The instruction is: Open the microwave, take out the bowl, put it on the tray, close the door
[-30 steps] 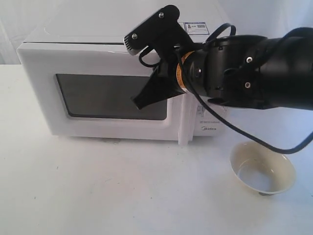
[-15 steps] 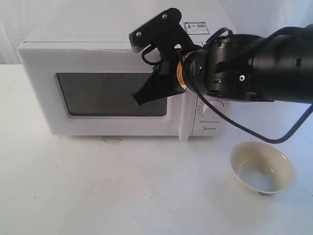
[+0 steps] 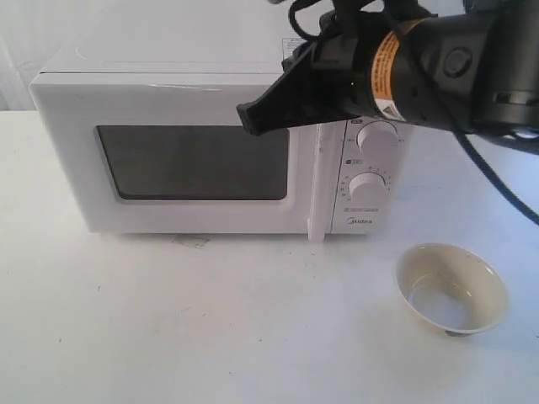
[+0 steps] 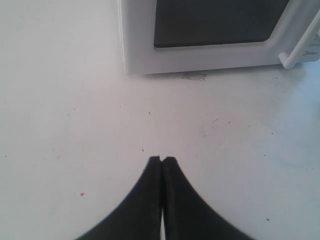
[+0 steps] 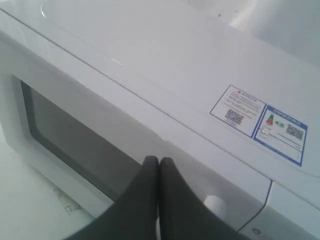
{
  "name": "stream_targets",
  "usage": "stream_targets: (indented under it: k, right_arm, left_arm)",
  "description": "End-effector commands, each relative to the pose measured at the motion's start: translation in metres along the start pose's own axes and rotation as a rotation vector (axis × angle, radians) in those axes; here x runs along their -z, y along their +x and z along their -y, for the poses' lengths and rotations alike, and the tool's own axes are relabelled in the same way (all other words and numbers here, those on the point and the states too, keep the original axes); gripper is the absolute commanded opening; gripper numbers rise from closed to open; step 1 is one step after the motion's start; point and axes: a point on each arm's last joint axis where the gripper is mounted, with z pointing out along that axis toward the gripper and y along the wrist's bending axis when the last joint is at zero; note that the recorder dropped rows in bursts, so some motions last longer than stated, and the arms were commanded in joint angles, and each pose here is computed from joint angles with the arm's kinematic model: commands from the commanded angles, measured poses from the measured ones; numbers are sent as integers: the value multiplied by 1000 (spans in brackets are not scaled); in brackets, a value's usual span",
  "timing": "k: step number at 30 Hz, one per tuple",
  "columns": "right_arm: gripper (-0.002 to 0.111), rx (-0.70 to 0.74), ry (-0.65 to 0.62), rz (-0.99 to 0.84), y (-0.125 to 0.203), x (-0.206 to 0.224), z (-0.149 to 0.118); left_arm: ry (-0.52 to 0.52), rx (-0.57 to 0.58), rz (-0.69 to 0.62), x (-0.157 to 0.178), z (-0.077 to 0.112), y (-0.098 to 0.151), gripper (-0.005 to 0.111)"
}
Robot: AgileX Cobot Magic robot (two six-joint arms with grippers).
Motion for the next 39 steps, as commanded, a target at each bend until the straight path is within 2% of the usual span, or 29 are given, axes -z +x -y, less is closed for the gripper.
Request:
stream_targets:
  k: [1, 26, 30, 34, 39]
  right_arm:
    - [0, 0, 3, 18, -3, 8, 3]
    - [0, -1, 2, 31, -6, 11, 4]
    - [0, -44, 1, 99, -17, 37, 12]
    - [0, -141, -6, 228, -20, 99, 30]
    - [0, -184, 64, 320, 22, 160, 54]
  left_arm:
    - [9, 2, 0, -1, 1, 2, 0]
    - [9, 2, 0, -1, 1, 2, 0]
    - [9, 2, 0, -1, 1, 2, 0]
    - [9, 2, 0, -1, 1, 2, 0]
    - [9, 2, 0, -1, 1, 2, 0]
